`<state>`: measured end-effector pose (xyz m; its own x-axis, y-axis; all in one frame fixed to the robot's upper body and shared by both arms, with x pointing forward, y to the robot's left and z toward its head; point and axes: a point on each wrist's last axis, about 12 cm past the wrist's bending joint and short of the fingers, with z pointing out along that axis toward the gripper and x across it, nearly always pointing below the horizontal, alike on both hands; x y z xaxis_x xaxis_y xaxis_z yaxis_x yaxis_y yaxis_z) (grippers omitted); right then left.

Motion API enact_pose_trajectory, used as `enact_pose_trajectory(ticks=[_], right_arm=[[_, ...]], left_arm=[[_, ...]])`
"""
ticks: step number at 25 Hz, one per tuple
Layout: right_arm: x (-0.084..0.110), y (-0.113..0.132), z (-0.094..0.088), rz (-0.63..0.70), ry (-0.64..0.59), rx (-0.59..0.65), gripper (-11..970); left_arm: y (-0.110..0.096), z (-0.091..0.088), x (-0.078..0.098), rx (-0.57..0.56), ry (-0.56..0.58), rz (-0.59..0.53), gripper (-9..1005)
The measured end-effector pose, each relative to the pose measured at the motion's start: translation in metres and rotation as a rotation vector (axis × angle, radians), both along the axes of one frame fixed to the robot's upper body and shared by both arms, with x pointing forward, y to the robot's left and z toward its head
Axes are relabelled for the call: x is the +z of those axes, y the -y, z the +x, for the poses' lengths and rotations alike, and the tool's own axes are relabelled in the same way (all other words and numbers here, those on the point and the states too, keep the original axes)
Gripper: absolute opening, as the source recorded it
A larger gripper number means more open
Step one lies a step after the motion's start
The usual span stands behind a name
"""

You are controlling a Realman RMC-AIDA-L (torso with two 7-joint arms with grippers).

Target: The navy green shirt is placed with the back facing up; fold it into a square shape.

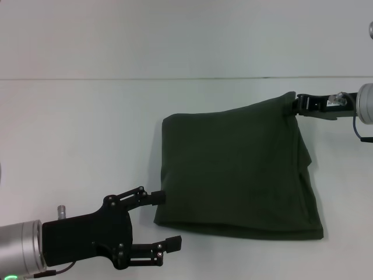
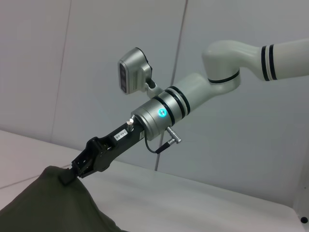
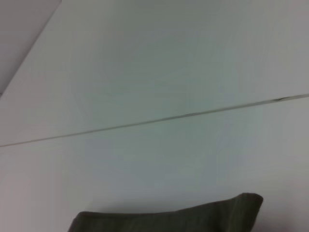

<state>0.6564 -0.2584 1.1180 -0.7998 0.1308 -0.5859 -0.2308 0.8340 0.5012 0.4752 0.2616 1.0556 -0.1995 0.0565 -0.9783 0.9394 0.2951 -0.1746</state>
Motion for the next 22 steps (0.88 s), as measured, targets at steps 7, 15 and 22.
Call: enact_pose_trajectory(ticks=[7, 15, 22], right_arm=[[-0.008, 0.009, -0.001, -0.025, 0.016, -0.045, 90], [-0.014, 0.026, -0.017, 0.067, 0.103, -0.049, 136], [-0.022, 0.070, -0.042, 0.169, 0.202, -0.152, 413]], left_arm=[[0.000, 0.000, 0.000, 0.003, -0.018, -0.007, 918], [-0.001, 0.001, 0.002, 0.012, -0.029, -0.029, 918], [-0.001, 0.004, 0.006, 0.030, -0.053, -0.055, 918]])
